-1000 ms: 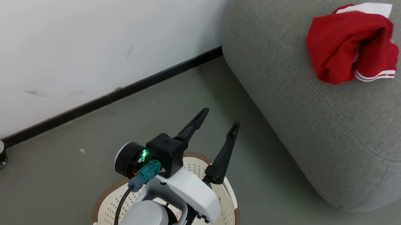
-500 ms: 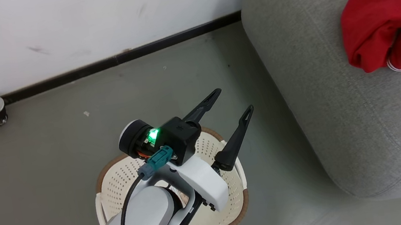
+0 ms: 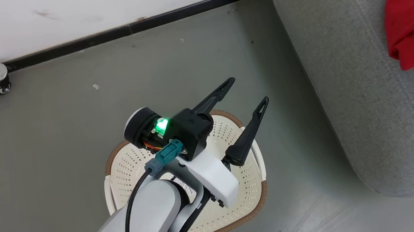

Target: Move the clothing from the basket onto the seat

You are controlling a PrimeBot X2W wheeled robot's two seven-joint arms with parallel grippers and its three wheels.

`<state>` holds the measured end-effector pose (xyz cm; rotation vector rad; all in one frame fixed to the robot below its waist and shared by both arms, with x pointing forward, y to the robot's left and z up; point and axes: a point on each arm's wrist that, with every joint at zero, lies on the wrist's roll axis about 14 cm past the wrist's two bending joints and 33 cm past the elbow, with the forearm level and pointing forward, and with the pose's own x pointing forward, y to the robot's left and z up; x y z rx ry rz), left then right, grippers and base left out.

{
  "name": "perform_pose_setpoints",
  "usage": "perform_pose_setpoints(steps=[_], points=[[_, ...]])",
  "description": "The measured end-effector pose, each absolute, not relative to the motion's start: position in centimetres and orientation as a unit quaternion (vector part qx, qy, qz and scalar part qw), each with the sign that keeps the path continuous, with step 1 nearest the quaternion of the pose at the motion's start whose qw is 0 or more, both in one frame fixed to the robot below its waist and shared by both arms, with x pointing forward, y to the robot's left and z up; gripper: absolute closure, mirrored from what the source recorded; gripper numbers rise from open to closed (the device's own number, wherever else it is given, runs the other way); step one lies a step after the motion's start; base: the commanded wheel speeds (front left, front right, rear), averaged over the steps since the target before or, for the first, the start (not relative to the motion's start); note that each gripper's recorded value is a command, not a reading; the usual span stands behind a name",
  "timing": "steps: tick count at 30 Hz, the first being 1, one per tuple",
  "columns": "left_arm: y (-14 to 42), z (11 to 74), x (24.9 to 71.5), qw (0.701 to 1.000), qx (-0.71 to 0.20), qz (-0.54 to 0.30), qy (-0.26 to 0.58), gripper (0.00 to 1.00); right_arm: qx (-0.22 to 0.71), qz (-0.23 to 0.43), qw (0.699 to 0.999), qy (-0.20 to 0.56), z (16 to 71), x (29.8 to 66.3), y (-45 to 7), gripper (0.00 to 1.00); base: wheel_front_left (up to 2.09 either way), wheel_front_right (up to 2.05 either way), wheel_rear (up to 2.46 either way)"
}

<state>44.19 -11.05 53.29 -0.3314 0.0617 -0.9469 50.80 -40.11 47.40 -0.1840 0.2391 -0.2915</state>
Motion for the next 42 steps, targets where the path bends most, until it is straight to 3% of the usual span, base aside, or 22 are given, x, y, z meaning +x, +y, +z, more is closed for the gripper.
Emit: perform_pose_setpoints(steps=[4, 5, 7, 9, 10, 11, 12, 24, 42], points=[[-10.7, 52.6, 44.5, 0.878, -0.152, -0.453, 0.036, 0.00, -0.088, -0.141, 0.977, 0.131, 45.9, 50.7, -39.6, 1.00, 0.00, 0.00, 0.00], [-10.6, 52.4, 44.6, 0.879, -0.150, -0.452, 0.038, 0.00, -0.085, -0.139, 0.978, 0.132, 45.7, 50.7, -39.3, 0.96, 0.00, 0.00, 0.00], [-10.7, 52.3, 44.6, 0.879, -0.148, -0.452, 0.039, 0.00, -0.080, -0.137, 0.979, 0.130, 45.6, 50.7, -38.8, 0.67, 0.00, 0.00, 0.00], [-10.8, 52.3, 44.6, 0.878, -0.148, -0.453, 0.037, 0.00, -0.079, -0.137, 0.979, 0.128, 45.7, 50.5, -38.8, 0.46, 0.00, 0.00, 0.00], [-10.8, 52.3, 44.5, 0.878, -0.148, -0.454, 0.037, 0.00, -0.079, -0.139, 0.979, 0.128, 45.8, 50.4, -38.9, 0.30, 0.00, 0.00, 0.00], [-10.9, 52.3, 44.4, 0.877, -0.147, -0.457, 0.037, 0.00, -0.079, -0.140, 0.979, 0.127, 45.9, 50.2, -39.0, 0.23, 0.00, 0.00, 0.00], [-11.0, 52.4, 44.4, 0.876, -0.147, -0.458, 0.036, 0.00, -0.079, -0.141, 0.979, 0.126, 46.0, 50.1, -39.1, 0.00, 0.00, 0.00, 0.00], [-10.7, 52.8, 44.7, 0.881, -0.146, -0.449, 0.029, 0.00, -0.079, -0.137, 0.983, 0.090, 48.2, 48.1, -38.7, 0.00, 0.00, 0.00, 0.00], [-5.1, 52.6, 46.7, 0.931, -0.136, -0.339, 0.019, 0.00, -0.069, -0.088, 0.993, -0.023, 55.1, 46.9, -34.1, 0.00, 0.00, 0.00, 0.00]])
